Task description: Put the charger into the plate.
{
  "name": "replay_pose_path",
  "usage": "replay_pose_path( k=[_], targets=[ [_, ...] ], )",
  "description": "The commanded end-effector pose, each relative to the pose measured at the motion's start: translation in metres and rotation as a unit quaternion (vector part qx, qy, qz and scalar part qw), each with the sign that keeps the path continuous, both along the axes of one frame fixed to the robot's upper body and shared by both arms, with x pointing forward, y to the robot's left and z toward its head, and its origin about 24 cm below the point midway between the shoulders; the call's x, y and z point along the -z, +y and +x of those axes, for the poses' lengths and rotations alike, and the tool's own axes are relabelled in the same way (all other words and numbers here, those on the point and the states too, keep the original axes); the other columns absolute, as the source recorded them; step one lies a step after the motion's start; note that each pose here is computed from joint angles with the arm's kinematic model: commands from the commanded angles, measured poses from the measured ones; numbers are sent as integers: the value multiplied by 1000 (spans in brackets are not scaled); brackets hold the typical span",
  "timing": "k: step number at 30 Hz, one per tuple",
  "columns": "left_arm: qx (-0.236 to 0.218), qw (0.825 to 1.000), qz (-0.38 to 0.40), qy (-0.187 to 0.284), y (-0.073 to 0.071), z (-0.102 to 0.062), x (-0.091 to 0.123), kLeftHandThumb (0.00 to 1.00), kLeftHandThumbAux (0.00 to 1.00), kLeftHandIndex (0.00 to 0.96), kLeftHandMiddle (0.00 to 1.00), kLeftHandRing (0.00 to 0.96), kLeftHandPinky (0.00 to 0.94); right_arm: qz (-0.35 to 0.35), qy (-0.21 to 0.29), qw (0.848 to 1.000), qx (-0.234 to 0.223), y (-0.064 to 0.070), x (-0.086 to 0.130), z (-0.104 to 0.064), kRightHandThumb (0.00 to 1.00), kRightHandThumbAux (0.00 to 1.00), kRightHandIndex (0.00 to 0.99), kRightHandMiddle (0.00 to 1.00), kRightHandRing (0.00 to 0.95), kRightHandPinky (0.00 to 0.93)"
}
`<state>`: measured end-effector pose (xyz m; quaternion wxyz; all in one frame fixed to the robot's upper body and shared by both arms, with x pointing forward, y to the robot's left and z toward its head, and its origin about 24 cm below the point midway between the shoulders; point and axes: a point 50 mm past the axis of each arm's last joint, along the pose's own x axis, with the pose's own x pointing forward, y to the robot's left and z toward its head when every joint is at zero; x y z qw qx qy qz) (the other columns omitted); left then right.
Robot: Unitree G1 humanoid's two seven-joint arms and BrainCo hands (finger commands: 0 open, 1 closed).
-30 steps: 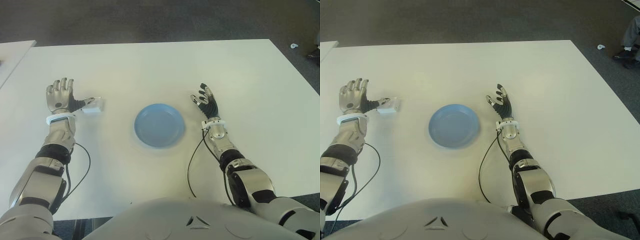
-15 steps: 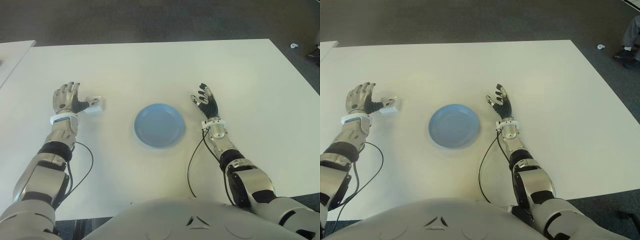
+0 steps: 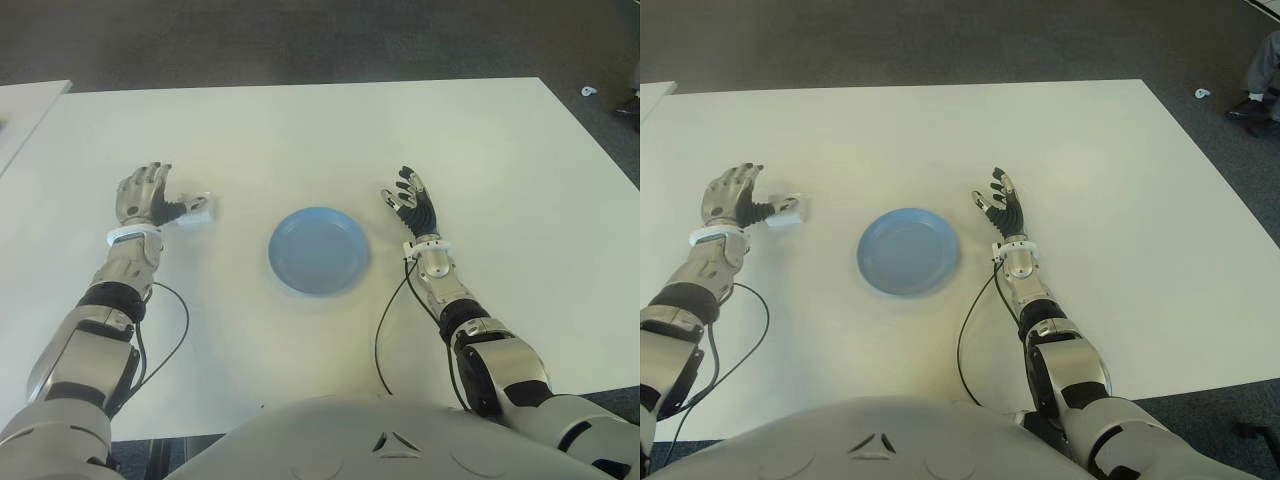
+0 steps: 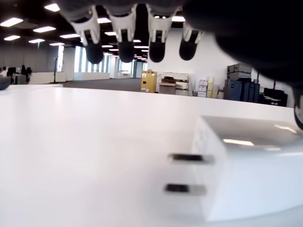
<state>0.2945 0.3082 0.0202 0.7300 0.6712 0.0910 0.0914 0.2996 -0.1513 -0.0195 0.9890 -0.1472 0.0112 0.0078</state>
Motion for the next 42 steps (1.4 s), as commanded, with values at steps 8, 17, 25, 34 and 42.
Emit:
replay_pose_path(
  k=[8, 17, 25, 34, 42],
  targets=[
    [15, 1000, -3, 3, -5, -5, 0, 168, 334, 0, 0, 0, 0, -7, 133, 991, -7, 5, 54, -46, 300, 575, 82, 128, 146, 198],
    [23, 1000, -2, -2, -8, -6, -2, 157, 353, 0, 0, 0, 0, -9, 133, 991, -10, 5, 54, -45, 305, 572, 84, 130, 154, 215],
    [24, 1000, -7, -3, -10, -6, -3, 153, 360, 0, 0, 0, 5, -13, 131, 991, -11, 6, 54, -45, 305, 573, 86, 138, 168, 234],
    [29, 999, -12, -5, -12, -8, -3, 148, 361, 0, 0, 0, 10, -18, 128, 992, -11, 7, 54, -46, 314, 589, 92, 144, 176, 243],
    [33, 999, -16, -13, -14, -10, -3, 147, 363, 0, 0, 0, 18, -24, 126, 992, -12, 7, 54, -46, 315, 601, 97, 152, 188, 254]
  ],
)
